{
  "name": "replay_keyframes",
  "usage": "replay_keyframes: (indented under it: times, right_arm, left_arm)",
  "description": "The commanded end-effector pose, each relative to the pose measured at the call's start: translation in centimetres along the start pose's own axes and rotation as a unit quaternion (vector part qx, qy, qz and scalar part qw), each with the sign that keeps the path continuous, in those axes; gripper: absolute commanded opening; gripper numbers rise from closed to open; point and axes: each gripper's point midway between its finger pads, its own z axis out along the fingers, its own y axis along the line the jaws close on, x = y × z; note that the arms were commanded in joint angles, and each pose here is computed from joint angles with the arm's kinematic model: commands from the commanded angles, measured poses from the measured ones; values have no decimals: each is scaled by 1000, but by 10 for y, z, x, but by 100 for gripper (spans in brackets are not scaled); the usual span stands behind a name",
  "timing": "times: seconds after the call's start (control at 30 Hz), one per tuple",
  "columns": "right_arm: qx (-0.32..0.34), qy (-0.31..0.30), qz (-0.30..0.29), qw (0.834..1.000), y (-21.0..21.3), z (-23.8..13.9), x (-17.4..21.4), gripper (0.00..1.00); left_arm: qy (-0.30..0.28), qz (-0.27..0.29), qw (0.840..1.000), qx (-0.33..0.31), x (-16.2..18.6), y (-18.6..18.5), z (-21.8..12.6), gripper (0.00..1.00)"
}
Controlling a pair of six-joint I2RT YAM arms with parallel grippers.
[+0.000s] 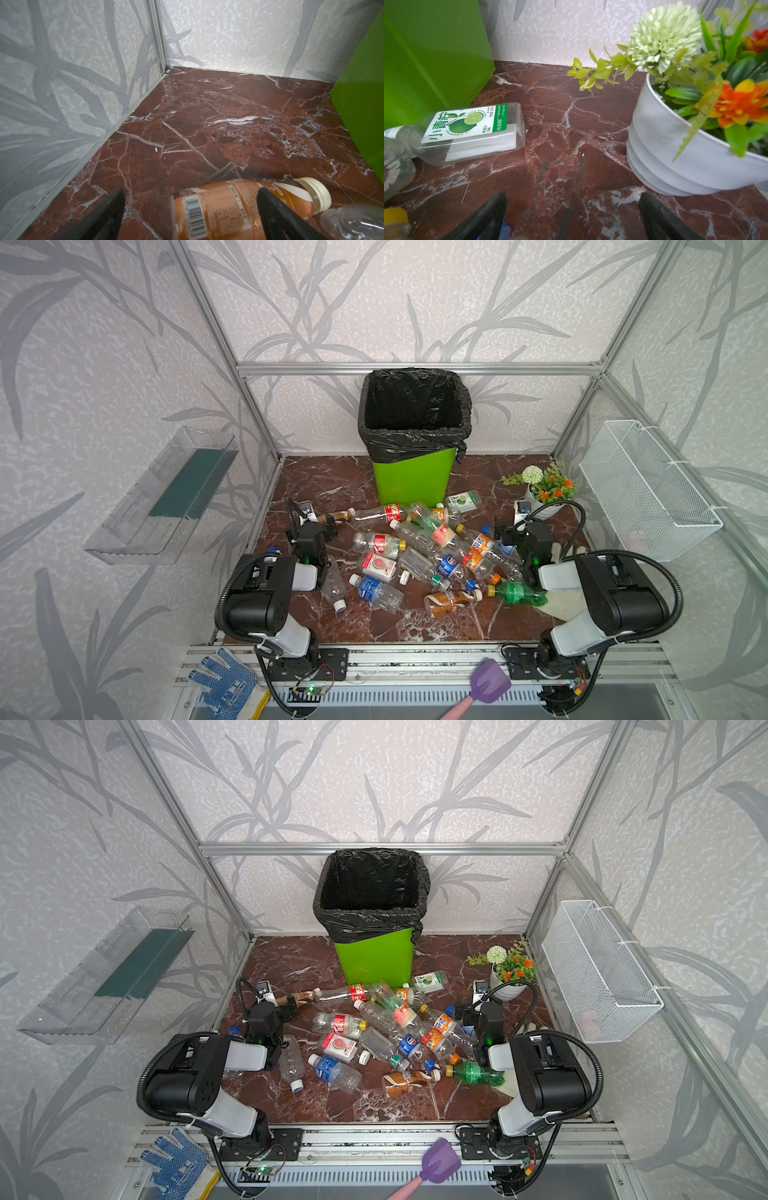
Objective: Throw the plastic bottles in the bin
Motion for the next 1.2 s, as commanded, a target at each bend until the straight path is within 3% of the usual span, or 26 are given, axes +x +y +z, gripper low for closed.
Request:
replay_keyframes:
  times: [0.0,0.2,0.33,0.47,0.67,0.8,0.9,1.03,1.17]
  right_arm:
    - [7,-14,4,1000,-2,-1,-5,99]
    - [7,-13,5,1000,-2,-1,-4,99]
    - [-28,-5,-7,1000,10,3,-5,99]
    - [-13,-6,-1,1000,4,0,-11,100]
    - [-65,57,12,996,20,-19,-35,100]
    - [-107,87,38,990,34,-32,-50,100]
    - [-123,102,46,986,39,-39,-53,100]
    - [-122,120,49,984,39,-41,-51,99]
    - [-121,131,46,983,38,-40,-51,100]
  left_arm:
    - [-3,1,1000,-6,-2,2,1,99]
    - [-2,2,1000,-5,-2,2,1,99]
    - [-4,1,1000,-6,-2,2,1,99]
    - [0,4,1000,-6,-16,3,-3,99]
    - [94,7,994,-48,-51,20,-20,99]
    - [120,0,988,-102,-72,44,-44,99]
    - [159,-6,977,-143,-70,62,-64,99]
    - [244,-11,950,-192,-40,82,-89,99]
    - [322,26,923,-208,-12,90,-101,99]
